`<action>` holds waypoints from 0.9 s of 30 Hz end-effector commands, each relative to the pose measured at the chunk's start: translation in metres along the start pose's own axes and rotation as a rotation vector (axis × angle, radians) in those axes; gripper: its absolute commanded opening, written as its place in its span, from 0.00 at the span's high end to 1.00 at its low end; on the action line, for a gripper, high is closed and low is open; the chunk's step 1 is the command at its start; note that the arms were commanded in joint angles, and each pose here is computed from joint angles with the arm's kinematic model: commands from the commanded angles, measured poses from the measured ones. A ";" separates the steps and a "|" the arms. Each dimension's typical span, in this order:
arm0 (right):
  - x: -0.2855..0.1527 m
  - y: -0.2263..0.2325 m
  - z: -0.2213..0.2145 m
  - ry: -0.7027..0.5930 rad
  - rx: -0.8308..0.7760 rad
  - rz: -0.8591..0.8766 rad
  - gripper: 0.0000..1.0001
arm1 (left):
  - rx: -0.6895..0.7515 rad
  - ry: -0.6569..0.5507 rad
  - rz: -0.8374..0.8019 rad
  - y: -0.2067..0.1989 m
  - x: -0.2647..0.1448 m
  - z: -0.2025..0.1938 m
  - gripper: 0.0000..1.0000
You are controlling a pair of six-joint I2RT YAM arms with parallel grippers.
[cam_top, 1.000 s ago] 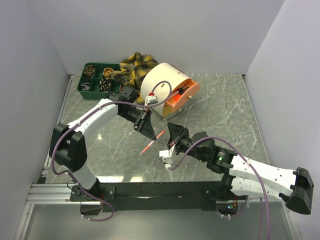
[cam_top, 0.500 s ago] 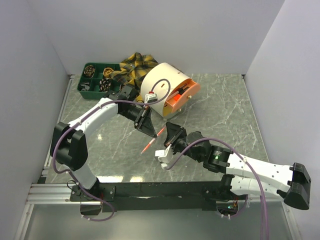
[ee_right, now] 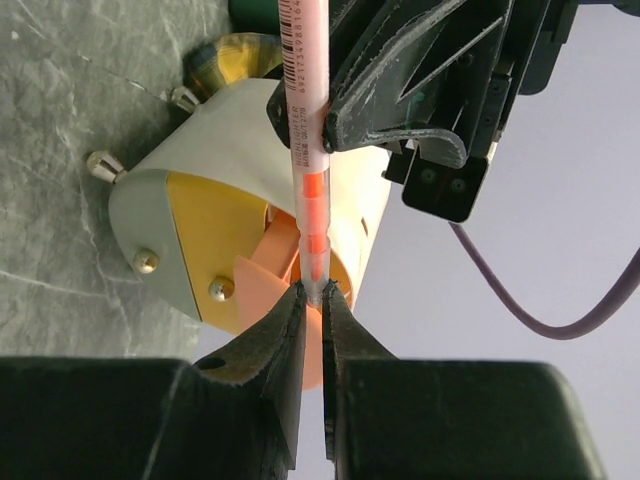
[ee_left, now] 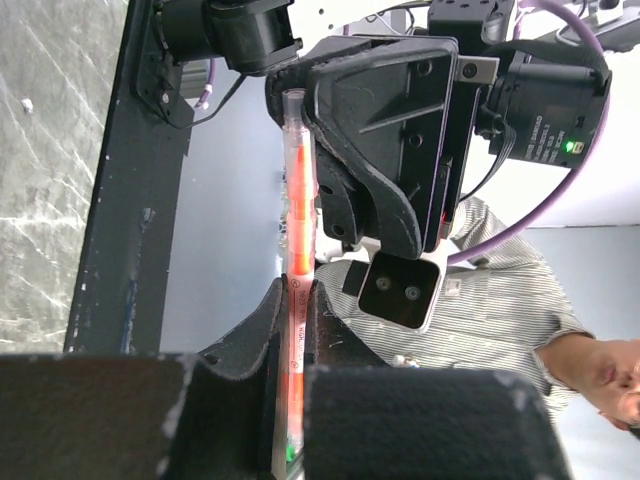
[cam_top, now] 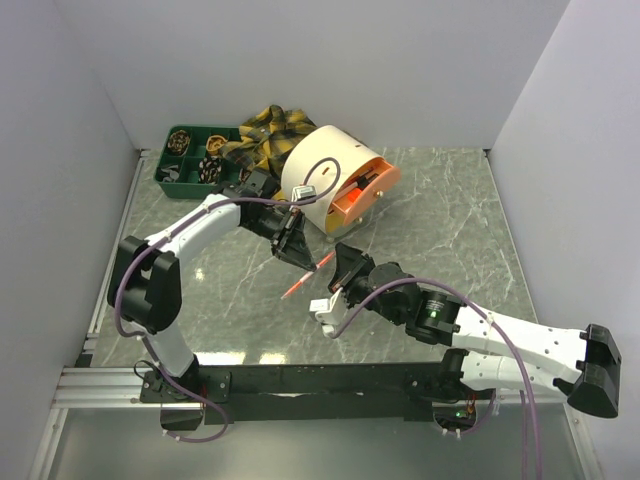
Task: Sort the stationery into containers
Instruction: Close the pen cap on the pen.
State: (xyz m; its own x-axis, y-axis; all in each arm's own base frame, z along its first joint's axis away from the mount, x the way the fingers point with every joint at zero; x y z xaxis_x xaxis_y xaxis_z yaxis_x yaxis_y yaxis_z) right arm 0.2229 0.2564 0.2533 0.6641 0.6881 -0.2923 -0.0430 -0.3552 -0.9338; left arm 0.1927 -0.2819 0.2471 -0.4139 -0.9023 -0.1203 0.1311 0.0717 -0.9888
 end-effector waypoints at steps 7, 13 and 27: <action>0.006 -0.012 0.024 -0.064 -0.066 0.045 1.00 | 0.106 0.043 -0.207 -0.045 -0.008 0.010 0.99; 0.016 -0.005 0.019 0.005 -0.039 0.135 0.99 | 0.125 0.058 -0.210 -0.048 -0.003 0.012 0.99; 0.003 -0.015 0.029 -0.032 0.031 0.096 1.00 | 0.164 -0.033 -0.128 -0.037 -0.021 0.034 0.99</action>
State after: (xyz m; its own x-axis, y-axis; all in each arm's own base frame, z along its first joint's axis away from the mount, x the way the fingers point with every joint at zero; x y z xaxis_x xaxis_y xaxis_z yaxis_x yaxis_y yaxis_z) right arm 0.2297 0.2576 0.2571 0.7478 0.5534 -0.3669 -0.1341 -0.4153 -0.8997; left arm 0.2124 -0.2831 0.2530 -0.3918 -0.9134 -0.1103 0.1077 0.0735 -0.9915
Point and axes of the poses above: each gripper's point midway between its finger pads, its own x axis out along the fingers, its own y axis along the line the jaws close on, z = x × y, the point moved 1 cm from there along -x, back along the fingers, and after that the axes turned 7 degrees about -x, right-handed, at the moved point
